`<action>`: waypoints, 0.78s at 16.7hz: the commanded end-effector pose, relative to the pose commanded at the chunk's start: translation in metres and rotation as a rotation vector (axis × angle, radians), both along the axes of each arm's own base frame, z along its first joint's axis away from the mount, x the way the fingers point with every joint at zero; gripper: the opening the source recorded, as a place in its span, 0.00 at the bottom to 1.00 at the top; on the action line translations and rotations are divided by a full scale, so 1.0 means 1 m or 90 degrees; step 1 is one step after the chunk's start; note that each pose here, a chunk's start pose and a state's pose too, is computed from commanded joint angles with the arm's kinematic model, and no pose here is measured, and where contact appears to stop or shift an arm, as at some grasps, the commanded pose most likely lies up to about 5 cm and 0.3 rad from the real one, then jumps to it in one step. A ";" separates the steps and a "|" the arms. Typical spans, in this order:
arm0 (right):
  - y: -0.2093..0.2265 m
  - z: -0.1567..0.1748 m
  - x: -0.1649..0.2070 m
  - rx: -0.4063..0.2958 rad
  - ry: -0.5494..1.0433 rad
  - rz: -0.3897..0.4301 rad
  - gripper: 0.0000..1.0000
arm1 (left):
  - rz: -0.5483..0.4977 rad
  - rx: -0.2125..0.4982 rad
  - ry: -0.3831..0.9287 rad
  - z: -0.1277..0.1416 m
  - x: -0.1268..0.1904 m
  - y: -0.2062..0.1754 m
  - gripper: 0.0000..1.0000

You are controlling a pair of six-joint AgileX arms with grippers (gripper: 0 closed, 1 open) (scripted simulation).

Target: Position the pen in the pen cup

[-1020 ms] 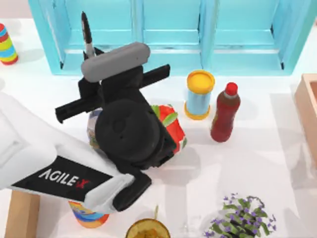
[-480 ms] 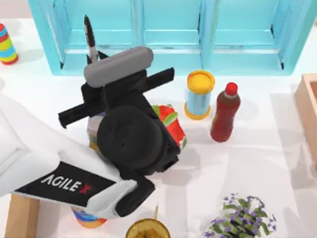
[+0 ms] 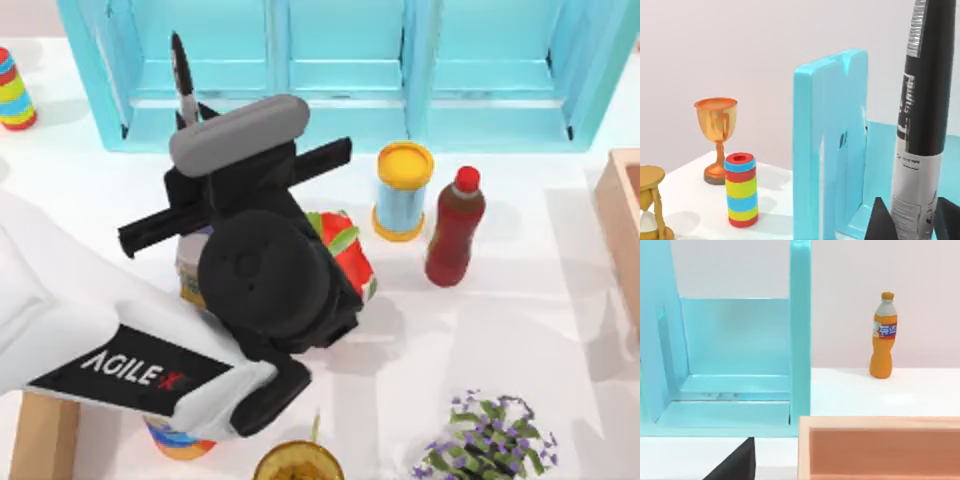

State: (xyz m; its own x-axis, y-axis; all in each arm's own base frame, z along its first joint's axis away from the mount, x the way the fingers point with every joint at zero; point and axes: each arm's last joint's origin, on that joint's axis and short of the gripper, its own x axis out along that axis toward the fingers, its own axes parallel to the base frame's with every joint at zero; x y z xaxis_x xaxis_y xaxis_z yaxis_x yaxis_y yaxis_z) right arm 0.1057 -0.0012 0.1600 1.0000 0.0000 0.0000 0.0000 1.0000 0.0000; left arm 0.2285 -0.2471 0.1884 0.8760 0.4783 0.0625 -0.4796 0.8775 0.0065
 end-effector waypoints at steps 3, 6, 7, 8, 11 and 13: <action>0.000 0.000 0.000 0.000 0.000 0.000 1.00 | 0.000 0.000 0.000 0.000 0.000 0.000 0.15; 0.000 0.000 0.000 0.000 0.000 0.000 1.00 | 0.000 0.000 0.000 0.000 0.000 0.000 0.38; 0.000 0.000 0.000 0.000 0.000 0.000 1.00 | 0.000 0.000 0.000 0.000 0.000 0.000 0.45; 0.000 0.000 0.000 0.000 0.000 0.000 1.00 | 0.000 0.000 0.000 0.000 0.000 0.000 0.53; 0.000 0.000 0.000 0.000 0.000 0.000 1.00 | 0.000 0.000 0.000 0.000 0.000 0.000 0.75; 0.000 0.000 0.000 0.000 0.000 0.000 1.00 | 0.000 0.000 0.000 0.000 0.000 0.000 0.90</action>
